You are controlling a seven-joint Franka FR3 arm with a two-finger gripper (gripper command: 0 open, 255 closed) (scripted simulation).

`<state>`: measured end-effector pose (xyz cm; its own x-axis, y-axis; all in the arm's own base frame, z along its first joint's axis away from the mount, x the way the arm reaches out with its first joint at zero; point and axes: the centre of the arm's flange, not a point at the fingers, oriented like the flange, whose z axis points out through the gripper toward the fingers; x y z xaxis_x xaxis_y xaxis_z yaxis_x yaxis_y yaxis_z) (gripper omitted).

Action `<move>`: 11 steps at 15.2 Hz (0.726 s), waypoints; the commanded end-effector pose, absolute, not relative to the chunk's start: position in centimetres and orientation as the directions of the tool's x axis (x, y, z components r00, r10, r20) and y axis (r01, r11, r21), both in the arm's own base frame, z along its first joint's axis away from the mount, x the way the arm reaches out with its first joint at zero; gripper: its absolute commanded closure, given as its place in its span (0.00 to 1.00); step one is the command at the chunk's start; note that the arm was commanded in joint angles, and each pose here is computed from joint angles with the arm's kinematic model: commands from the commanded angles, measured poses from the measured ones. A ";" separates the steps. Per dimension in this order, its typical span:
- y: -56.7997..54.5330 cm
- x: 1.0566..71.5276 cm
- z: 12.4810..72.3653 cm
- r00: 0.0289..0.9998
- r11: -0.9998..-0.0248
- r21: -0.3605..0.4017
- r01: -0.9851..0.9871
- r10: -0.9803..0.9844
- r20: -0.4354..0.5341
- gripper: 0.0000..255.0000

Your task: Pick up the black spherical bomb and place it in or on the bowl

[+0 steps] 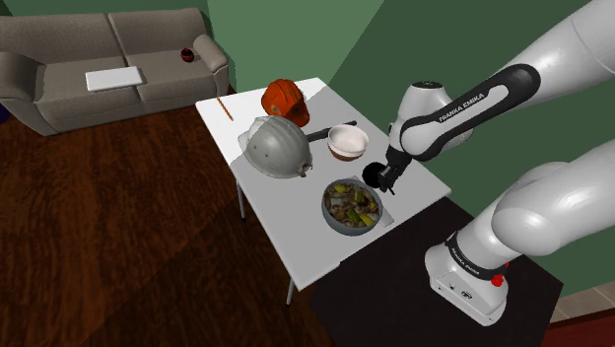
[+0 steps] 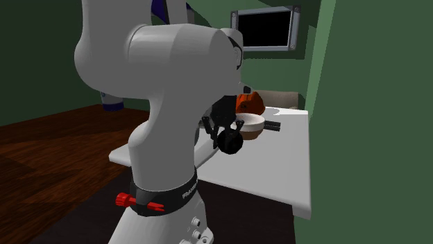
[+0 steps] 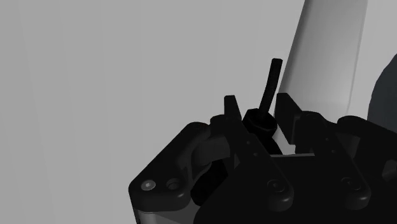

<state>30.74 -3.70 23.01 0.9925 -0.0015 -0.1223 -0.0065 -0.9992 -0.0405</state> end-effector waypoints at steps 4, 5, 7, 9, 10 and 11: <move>-3.7 30.8 24.1 0.993 -0.999 -0.040 -0.006 -0.001 -0.122 1.00; -3.7 30.8 24.6 0.993 -0.999 -0.040 -0.006 -0.001 -0.122 1.00; -3.7 30.8 25.6 0.993 -0.999 -0.040 -0.006 -0.001 -0.122 1.00; -3.7 30.8 26.7 0.993 -0.999 -0.040 -0.006 -0.001 -0.122 1.00; -3.7 30.8 27.2 0.993 -0.999 -0.040 -0.006 -0.001 -0.122 1.00; -3.7 30.8 27.8 0.993 -0.999 -0.040 -0.006 -0.001 -0.122 1.00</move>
<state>30.74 -3.65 27.06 0.9926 -0.0015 -0.1215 -0.0065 -0.9992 -0.0405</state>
